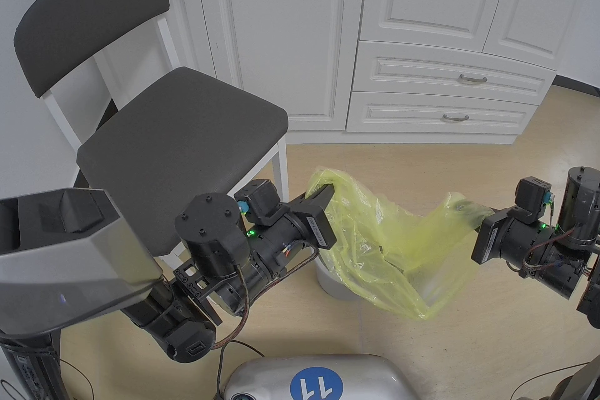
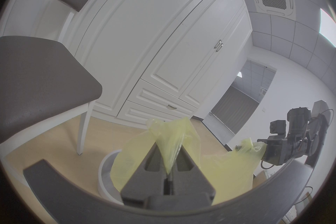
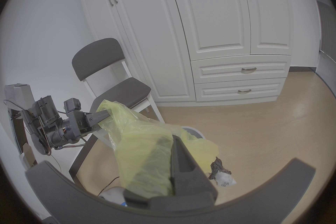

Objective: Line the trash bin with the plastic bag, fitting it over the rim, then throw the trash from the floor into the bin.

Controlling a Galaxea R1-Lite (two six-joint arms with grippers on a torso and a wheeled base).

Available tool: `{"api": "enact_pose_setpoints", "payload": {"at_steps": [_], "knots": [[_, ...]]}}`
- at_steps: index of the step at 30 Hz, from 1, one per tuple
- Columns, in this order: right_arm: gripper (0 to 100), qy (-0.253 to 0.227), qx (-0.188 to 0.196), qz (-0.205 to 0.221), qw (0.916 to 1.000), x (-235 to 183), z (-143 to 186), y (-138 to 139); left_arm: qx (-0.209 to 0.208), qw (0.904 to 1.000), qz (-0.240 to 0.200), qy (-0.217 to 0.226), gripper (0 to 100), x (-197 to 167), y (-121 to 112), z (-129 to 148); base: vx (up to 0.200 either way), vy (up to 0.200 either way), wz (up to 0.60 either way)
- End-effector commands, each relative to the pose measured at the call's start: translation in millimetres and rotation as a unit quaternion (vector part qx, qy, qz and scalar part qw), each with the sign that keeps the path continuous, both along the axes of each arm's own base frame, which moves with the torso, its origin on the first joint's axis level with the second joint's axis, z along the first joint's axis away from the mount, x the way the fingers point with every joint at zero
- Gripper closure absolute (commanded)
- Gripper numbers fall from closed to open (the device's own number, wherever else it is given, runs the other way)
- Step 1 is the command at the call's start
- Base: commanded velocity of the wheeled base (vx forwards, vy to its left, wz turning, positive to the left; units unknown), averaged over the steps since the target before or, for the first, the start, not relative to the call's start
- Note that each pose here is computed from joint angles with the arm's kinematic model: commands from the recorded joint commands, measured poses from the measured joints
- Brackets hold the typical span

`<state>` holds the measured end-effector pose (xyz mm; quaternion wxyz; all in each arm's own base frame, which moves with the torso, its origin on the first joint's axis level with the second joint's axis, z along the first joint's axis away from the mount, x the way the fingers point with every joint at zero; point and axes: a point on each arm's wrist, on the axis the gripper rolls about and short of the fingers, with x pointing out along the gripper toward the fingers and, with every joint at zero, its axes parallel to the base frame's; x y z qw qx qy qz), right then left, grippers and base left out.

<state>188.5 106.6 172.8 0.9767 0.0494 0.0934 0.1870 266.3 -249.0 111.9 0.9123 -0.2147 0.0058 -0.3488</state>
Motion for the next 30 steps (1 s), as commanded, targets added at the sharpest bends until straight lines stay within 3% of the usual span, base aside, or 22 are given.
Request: {"api": "enact_pose_setpoints", "payload": {"at_steps": [1,19,30], "knots": [[100,-0.007,0.003,-0.001,1.0000,-2.7,3.9,-2.2,-0.001,1.0000,0.010,-0.002,100,4.2,2.6,0.4,0.000,0.000,0.00],[100,0.017,-0.013,0.001,0.9998,8.0,-9.1,4.1,-0.002,0.9999,0.009,-0.013,100,4.2,-3.3,5.2,0.000,0.000,0.00],[100,0.028,-0.020,0.008,0.9994,9.3,-14.0,7.4,0.014,0.9999,-0.002,0.001,100,1.3,-13.1,-10.8,0.000,0.000,0.00]]}}
